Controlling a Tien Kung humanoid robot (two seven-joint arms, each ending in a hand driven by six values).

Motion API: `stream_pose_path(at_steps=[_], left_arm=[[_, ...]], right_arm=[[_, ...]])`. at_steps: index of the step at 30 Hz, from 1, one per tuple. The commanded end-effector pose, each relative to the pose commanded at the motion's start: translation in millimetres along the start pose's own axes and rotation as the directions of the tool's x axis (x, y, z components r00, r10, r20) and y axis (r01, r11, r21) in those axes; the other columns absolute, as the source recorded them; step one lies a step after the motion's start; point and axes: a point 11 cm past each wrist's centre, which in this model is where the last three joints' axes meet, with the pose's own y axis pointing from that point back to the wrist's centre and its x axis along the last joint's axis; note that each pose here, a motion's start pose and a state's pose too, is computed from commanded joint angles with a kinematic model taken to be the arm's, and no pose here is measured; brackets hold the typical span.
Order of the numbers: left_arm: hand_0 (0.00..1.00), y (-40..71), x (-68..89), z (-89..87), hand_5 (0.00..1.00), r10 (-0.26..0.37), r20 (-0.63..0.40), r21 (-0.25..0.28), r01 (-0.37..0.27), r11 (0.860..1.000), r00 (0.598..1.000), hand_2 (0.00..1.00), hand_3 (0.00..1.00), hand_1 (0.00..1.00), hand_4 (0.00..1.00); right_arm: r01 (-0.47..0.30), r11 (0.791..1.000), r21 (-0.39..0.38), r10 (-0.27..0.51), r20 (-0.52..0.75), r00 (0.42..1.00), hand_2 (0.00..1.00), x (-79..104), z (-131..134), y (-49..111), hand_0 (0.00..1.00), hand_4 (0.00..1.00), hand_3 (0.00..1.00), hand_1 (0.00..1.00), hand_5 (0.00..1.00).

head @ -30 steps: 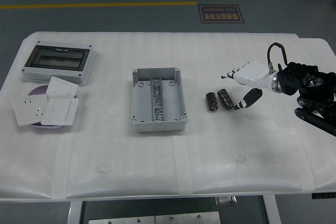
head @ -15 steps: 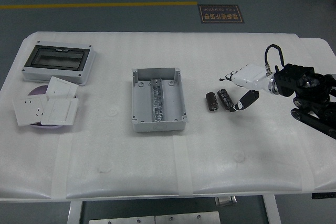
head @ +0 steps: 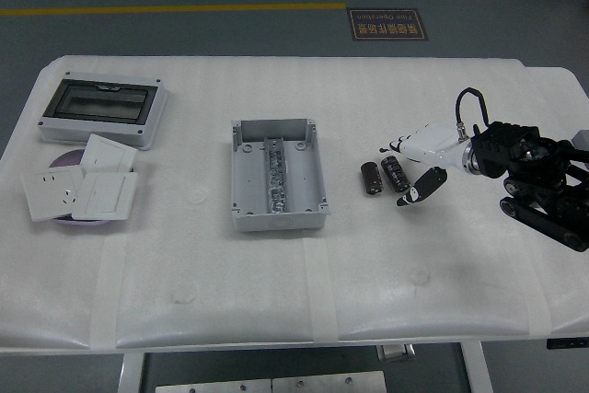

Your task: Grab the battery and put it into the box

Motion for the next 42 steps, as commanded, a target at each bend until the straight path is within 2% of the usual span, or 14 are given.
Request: stream_pose_path(at_steps=[10,14,15,32,33,38,39,42], left_arm=[[0.712,-5.4,-8.1,-9.5,0.198,0.035,0.188,0.063,-0.048,0.997,0.981,0.538,0.585,0.684,0.623],[0.712,-5.0,-7.1,-7.6,0.198,0.045,0.192,0.054,-0.056,0.997,0.98,0.538,0.585,0.684,0.623],[0.714,-4.9,-7.0,-6.9,0.199,0.046,0.19,0.052,-0.057,0.997,0.981,0.568,0.593,0.685,0.625],[0.718,-3.2,-7.7,0.9,0.203,0.046,0.21,0.032,-0.054,0.998,0.977,0.57,0.592,0.687,0.628],[0.719,-2.9,-7.3,1.1,0.212,0.045,0.208,0.033,-0.053,0.998,0.977,0.569,0.587,0.687,0.631],[0.719,-1.3,-4.5,2.6,0.212,0.045,0.199,0.034,-0.053,0.998,0.979,0.569,0.587,0.687,0.631],[0.721,-1.1,-4.0,2.8,0.213,0.045,0.197,0.034,-0.053,0.998,0.979,0.568,0.586,0.687,0.63],[0.721,-1.0,-4.1,3.1,0.213,0.044,0.194,0.032,-0.051,0.998,0.98,0.568,0.586,0.687,0.63]], right_arm=[[0.01,1.0,-0.009,-0.01,-0.01,1.0,0.922,2.8,1.9,0.1,0.708,0.998,0.962,0.685,0.589],[0.015,1.0,-0.009,-0.016,-0.009,1.0,0.922,0.0,1.3,0.1,0.708,0.998,0.962,0.685,0.589],[0.016,1.0,-0.008,-0.016,-0.009,1.0,0.921,-0.4,0.8,0.0,0.708,0.998,0.959,0.685,0.575],[0.023,0.999,-0.032,-0.022,0.011,1.0,0.915,-4.9,2.6,0.0,0.708,0.976,0.946,0.682,0.55],[0.023,0.999,-0.036,-0.022,0.017,1.0,0.915,-5.4,2.9,0.0,0.708,0.934,0.946,0.683,0.486],[0.02,0.999,-0.047,-0.019,0.031,0.999,0.915,-6.6,4.1,-0.3,0.708,0.934,0.946,0.683,0.486],[0.018,0.999,-0.048,-0.017,0.032,0.999,0.915,-6.5,4.2,-0.4,0.707,0.865,0.947,0.684,0.449],[0.016,0.999,-0.05,-0.014,0.033,0.999,0.915,-6.6,4.4,-0.3,0.707,0.865,0.947,0.684,0.449]])
